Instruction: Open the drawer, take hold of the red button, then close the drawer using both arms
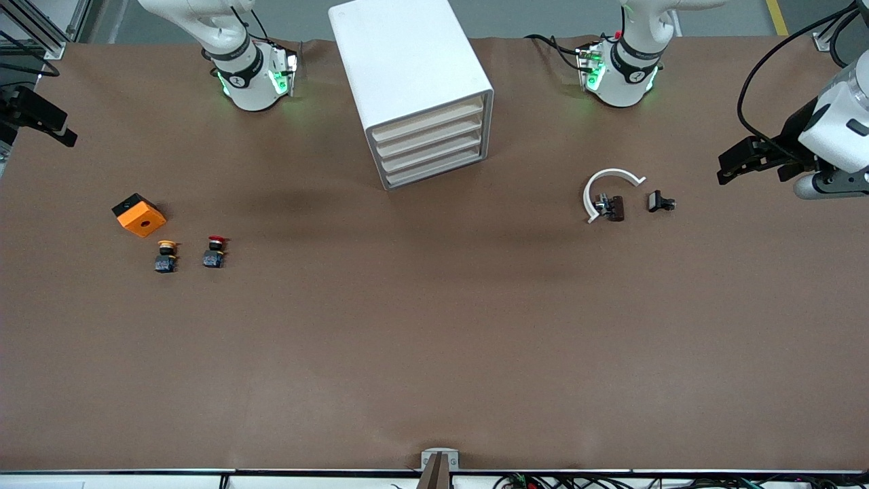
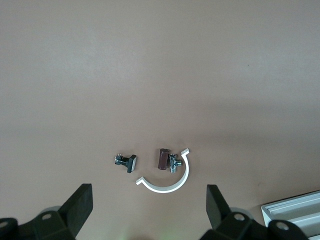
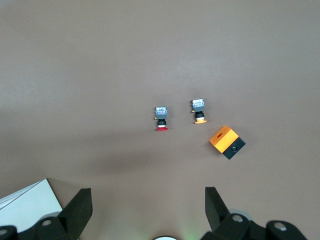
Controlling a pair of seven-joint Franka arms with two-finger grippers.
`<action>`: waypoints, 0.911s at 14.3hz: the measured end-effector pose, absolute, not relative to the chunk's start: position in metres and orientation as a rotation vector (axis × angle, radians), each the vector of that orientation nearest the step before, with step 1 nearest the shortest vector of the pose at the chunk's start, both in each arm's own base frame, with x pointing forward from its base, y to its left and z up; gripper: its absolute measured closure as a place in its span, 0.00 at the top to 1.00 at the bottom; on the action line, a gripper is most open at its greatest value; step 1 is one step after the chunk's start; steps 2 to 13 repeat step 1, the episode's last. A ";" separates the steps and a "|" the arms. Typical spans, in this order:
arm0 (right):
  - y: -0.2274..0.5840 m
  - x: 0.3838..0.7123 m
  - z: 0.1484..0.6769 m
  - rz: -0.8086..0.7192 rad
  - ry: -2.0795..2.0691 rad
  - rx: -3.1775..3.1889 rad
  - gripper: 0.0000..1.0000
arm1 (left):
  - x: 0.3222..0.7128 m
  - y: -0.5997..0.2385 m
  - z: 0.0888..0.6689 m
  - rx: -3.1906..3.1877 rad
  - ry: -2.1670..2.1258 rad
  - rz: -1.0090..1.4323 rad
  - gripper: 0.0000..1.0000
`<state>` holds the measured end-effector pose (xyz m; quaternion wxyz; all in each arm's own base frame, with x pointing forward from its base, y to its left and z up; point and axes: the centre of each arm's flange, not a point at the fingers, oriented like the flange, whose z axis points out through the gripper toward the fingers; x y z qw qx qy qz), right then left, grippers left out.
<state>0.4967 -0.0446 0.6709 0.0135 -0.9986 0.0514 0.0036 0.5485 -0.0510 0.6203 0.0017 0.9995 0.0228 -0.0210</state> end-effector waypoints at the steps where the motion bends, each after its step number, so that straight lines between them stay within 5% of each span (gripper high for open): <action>1: -0.045 0.497 0.671 0.014 0.176 -3.110 1.00 | 0.548 -0.051 0.620 3.137 0.071 -0.066 1.00; 13: -0.045 0.497 0.671 0.014 0.176 -3.110 1.00 | 0.548 -0.051 0.620 3.137 0.071 -0.066 1.00</action>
